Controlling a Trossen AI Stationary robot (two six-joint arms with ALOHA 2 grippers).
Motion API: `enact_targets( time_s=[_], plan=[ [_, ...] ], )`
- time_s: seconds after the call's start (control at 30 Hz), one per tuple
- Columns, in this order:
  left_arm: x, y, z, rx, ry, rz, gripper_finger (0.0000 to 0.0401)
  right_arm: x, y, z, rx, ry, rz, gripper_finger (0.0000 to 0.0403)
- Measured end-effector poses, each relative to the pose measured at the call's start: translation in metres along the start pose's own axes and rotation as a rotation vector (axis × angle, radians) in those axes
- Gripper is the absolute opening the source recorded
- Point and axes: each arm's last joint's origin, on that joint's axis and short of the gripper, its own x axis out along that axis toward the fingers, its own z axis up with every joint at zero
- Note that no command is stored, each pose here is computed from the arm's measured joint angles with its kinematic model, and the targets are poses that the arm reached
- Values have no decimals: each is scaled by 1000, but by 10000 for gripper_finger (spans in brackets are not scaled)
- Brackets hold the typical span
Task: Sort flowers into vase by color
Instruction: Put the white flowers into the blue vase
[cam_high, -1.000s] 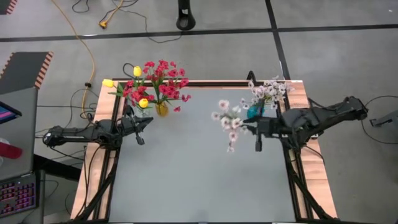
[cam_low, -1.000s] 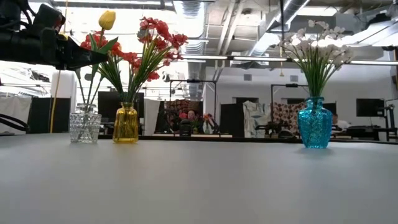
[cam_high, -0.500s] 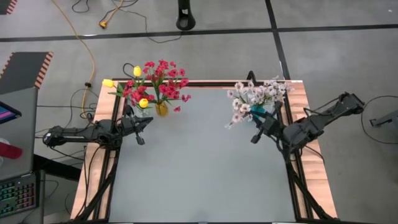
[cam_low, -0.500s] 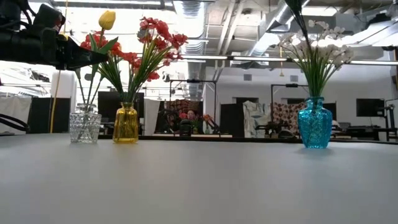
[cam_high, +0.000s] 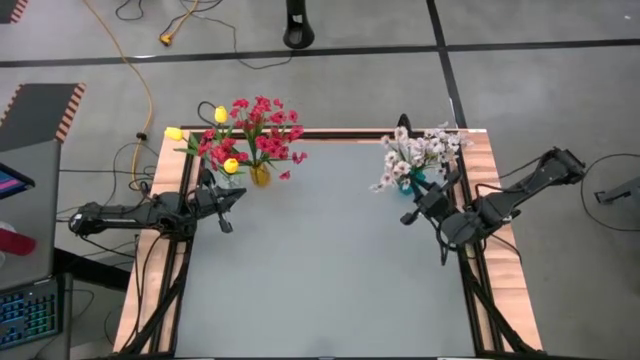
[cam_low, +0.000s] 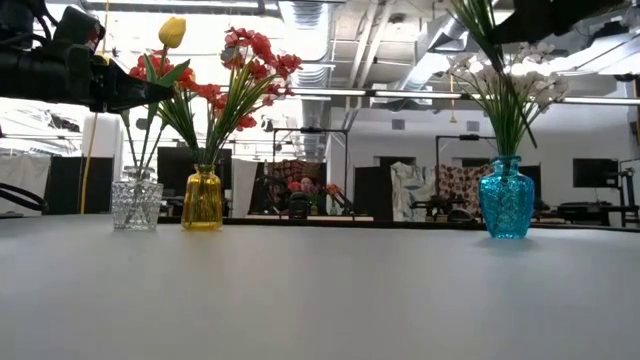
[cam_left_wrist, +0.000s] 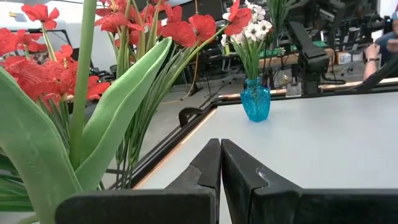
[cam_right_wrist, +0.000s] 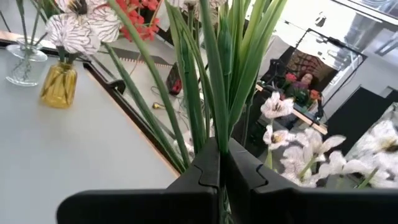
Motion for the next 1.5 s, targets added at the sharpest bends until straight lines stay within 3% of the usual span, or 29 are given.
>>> enact_targets(
  time_s=[0.23, 0.43, 0.57, 0.7, 0.9, 1.03, 1.2, 1.5],
  plan=[
    [0, 0, 0, -3, 0, 0, 0, 0, 2, -2, 40, -1, 9, 33],
    [0, 0, 0, -3, -1, 0, 0, 0, 8, 7, 65, -43, 177, 32],
    [0, 0, 0, -8, -1, 0, 0, 4, 14, 23, 38, -151, 302, 33],
    [0, 0, 0, -26, -1, -1, 0, 10, 8, 39, 7, -304, 350, 33],
    [0, 0, 0, -16, -1, -1, 0, 10, -17, 36, 49, -334, 372, 31],
    [0, 0, 0, -11, -1, -1, 0, 9, -23, 11, 97, -360, 380, 30],
    [0, 0, 0, -11, -2, 0, 0, 4, -37, -12, 128, -396, 317, 30],
    [0, 0, 0, -19, -2, -1, 0, 0, -58, -18, 138, -379, 234, 30]
  ],
)
